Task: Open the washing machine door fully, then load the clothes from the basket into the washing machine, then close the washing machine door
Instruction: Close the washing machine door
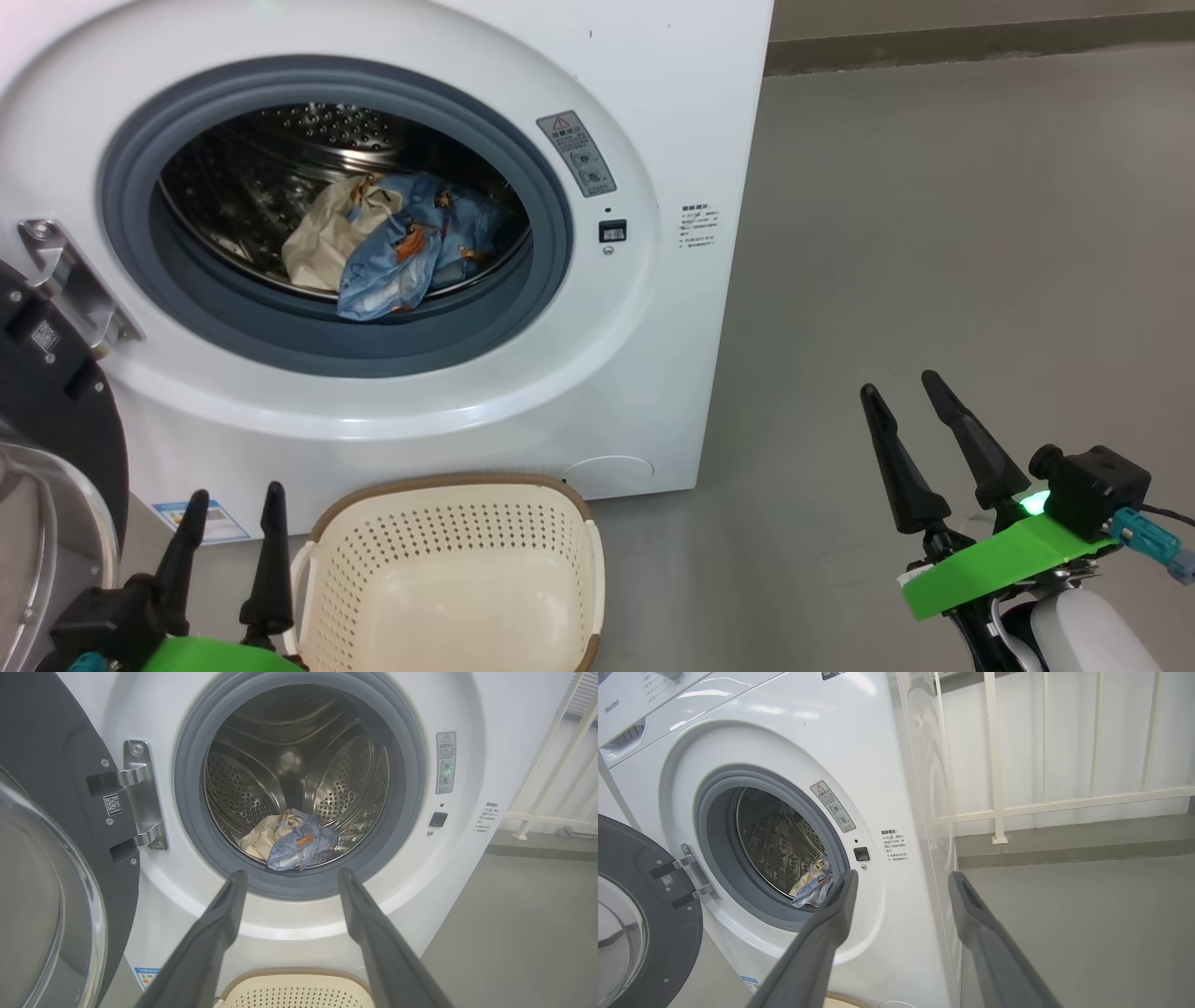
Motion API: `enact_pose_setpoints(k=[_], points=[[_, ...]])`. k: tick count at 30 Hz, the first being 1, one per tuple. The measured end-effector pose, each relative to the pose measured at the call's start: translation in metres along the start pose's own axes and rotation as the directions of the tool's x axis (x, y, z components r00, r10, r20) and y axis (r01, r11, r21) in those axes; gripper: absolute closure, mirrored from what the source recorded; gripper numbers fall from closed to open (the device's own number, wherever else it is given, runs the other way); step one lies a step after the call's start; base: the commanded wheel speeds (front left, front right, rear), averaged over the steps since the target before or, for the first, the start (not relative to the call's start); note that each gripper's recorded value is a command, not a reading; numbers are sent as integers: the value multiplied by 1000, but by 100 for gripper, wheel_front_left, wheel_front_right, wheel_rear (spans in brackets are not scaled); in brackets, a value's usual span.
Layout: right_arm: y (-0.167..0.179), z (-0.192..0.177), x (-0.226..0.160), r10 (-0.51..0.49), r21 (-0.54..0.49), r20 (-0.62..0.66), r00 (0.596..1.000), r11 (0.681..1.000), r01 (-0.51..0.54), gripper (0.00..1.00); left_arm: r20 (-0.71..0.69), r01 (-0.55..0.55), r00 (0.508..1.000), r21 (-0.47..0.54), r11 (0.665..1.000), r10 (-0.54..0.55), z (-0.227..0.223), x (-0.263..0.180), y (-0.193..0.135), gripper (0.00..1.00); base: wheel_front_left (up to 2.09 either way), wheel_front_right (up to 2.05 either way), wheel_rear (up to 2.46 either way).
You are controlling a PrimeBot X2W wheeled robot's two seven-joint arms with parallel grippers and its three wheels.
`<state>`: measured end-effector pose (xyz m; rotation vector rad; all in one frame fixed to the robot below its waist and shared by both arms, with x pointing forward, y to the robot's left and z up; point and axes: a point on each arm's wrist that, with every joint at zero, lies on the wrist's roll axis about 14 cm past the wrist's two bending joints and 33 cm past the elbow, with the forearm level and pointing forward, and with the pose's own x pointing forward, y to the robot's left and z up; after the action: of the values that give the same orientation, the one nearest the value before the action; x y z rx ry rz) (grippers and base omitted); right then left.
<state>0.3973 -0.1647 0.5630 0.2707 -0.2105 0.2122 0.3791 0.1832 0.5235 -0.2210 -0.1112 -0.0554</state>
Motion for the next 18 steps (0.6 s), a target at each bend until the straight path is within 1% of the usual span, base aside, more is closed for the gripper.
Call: enact_pose_setpoints(k=[3, 7, 15, 18], points=[[0, 0, 0, 0, 0, 0, 1000, 1000, 0, 0, 4, 1, 1000, -1, 1000, -1, 1, 0, 0, 0, -56, 56, 0], [0, 0, 0, 1, 1, 0, 1000, 1000, -1, 0, 9, 2, 1000, -4, 1000, -2, 3, 0, -1, 0, -104, 104, 0], [1, 1, 1, 3, 1, 2, 1000, 1000, -3, 0, 16, 2, 1000, -4, 1000, -2, 5, -1, -1, 0, -169, 169, 0], [1, 1, 1, 4, 1, 2, 1000, 1000, -4, 0, 15, 1, 1000, -4, 1000, -1, 5, -1, -1, 0, -134, 134, 0]])
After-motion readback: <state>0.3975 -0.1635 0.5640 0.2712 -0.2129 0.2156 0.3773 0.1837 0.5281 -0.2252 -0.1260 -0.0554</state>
